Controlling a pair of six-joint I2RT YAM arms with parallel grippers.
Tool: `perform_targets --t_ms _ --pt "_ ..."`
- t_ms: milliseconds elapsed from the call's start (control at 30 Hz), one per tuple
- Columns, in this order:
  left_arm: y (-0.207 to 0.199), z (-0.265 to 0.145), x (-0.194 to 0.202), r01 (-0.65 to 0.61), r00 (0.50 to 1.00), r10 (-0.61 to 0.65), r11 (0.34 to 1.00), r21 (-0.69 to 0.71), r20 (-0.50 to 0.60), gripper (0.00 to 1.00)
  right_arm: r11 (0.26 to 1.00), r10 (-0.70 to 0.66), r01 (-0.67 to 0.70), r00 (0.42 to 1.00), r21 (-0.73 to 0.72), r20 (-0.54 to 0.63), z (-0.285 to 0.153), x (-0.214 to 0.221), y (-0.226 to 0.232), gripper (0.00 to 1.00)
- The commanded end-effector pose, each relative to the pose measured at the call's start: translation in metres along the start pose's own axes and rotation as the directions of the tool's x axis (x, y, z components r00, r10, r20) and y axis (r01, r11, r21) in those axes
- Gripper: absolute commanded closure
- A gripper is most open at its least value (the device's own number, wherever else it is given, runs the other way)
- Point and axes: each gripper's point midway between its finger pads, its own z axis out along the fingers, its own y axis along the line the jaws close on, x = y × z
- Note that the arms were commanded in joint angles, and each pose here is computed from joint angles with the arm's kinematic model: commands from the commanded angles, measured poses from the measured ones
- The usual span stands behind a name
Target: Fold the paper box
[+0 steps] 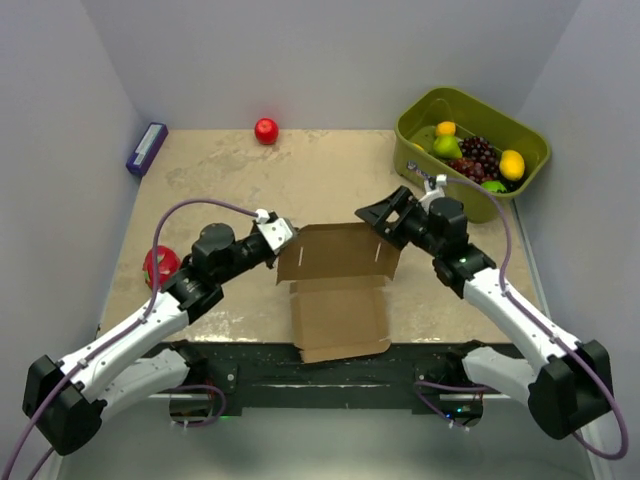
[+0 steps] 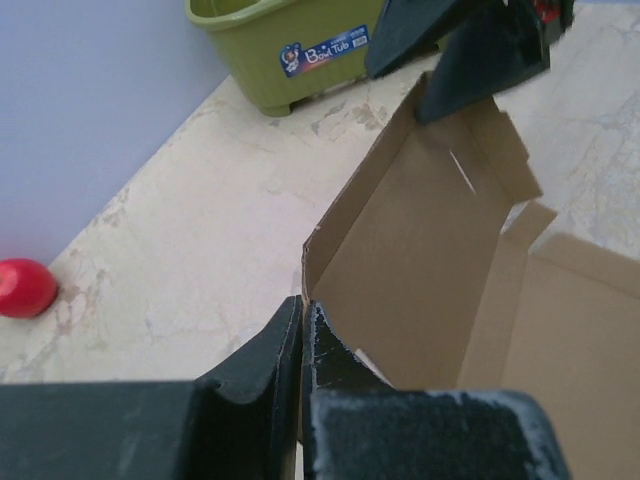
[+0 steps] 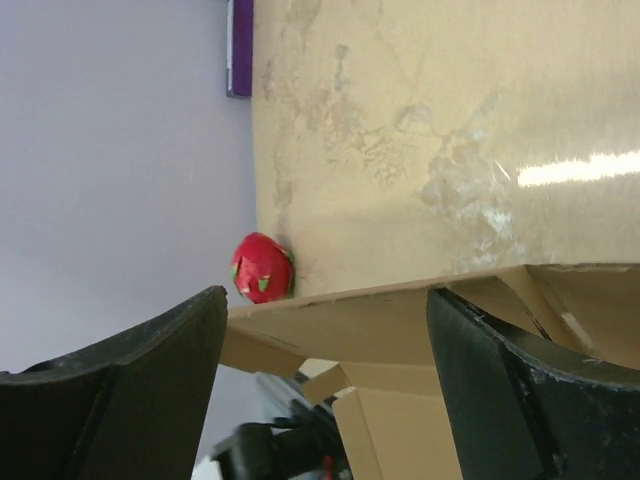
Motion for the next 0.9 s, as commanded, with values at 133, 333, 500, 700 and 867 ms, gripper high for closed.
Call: perform_targets --t_ms 133,333,500,700,867 --pt "-0.003 -0.004 -0.009 -0.059 0.998 0.061 0.992 0.116 -0.013 1.0 0.752 -0.638 0.63 0.769 -0.194 0.027 -0.043 -0.009 0.064 0.16" --pt "0.0 -0.009 -0.006 -0.052 0.998 0.055 0.992 0.118 -0.029 1.0 0.569 -0.805 0.781 0.593 -0.26 0.019 -0.038 0.015 0.045 0.18" --pt "-0.001 -0.013 -0.01 -0.039 0.999 0.042 0.986 0.165 -0.014 1.0 0.476 -0.858 0.829 0.511 -0.292 0.051 -0.033 0.023 0.035 0.17" --pt "-0.006 -0.015 -0.013 -0.018 1.0 0.022 0.975 0.222 -0.016 1.0 0.353 -0.911 0.886 0.398 -0.302 0.103 -0.018 0.019 0.037 0.16" --pt "-0.004 -0.017 -0.015 -0.017 1.0 0.02 0.976 0.218 -0.011 1.0 0.221 -0.953 0.914 0.277 -0.34 0.122 -0.001 0.021 0.039 0.17"
